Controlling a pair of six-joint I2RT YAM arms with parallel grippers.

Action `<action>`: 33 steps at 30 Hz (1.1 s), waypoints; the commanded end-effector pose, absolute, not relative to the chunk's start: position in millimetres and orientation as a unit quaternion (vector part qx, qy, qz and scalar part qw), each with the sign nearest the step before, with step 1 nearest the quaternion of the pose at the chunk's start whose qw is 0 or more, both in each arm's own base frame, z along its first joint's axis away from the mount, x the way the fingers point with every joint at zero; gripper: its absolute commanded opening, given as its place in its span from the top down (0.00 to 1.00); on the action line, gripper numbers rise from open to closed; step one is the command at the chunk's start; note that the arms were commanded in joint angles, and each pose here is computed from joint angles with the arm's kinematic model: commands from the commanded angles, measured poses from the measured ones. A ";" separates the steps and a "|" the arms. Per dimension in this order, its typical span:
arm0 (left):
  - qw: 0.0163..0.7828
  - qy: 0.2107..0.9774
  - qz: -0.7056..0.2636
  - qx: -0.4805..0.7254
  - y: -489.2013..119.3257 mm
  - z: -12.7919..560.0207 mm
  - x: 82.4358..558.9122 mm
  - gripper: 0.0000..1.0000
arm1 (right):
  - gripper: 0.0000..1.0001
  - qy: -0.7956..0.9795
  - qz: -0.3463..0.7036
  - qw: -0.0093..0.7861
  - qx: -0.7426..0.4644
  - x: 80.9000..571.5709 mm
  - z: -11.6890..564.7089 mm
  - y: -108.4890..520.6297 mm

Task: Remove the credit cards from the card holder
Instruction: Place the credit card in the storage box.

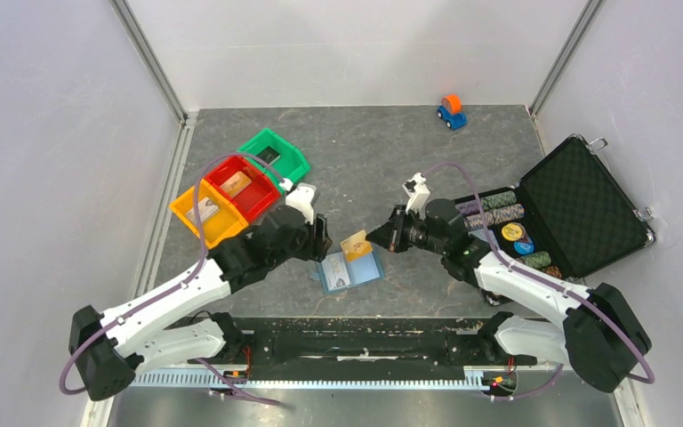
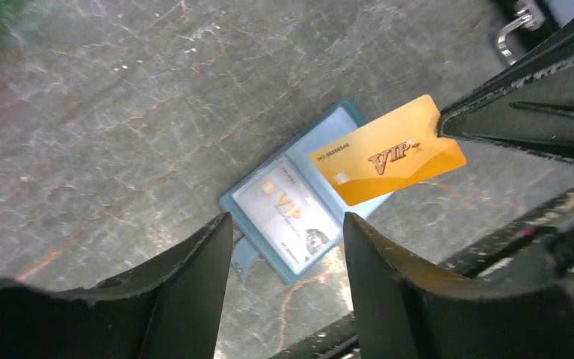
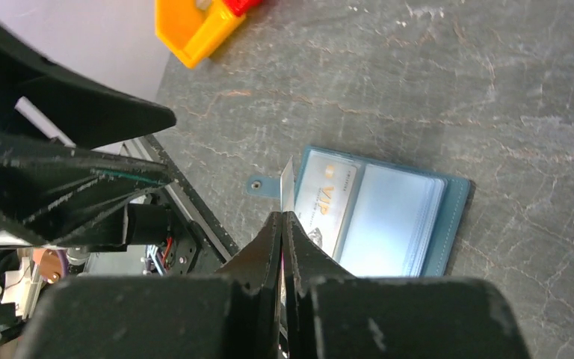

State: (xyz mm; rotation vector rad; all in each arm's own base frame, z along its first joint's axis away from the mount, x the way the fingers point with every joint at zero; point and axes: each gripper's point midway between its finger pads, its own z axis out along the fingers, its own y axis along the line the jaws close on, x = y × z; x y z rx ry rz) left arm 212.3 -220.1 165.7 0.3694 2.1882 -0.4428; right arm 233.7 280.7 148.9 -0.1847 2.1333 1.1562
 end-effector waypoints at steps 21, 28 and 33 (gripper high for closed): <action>0.339 0.809 -0.478 0.050 -253.9 210.0 200.7 0.26 | 1.00 0.662 0.611 0.423 -0.093 206.0 240.7 280.5; 0.329 0.787 -0.521 0.039 -263.4 218.0 198.8 0.26 | 1.00 0.651 0.617 0.435 -0.081 204.9 248.6 275.1; 0.330 0.765 -0.552 0.023 -266.9 228.9 197.9 0.36 | 1.00 0.654 0.621 0.425 -0.072 202.7 241.7 274.2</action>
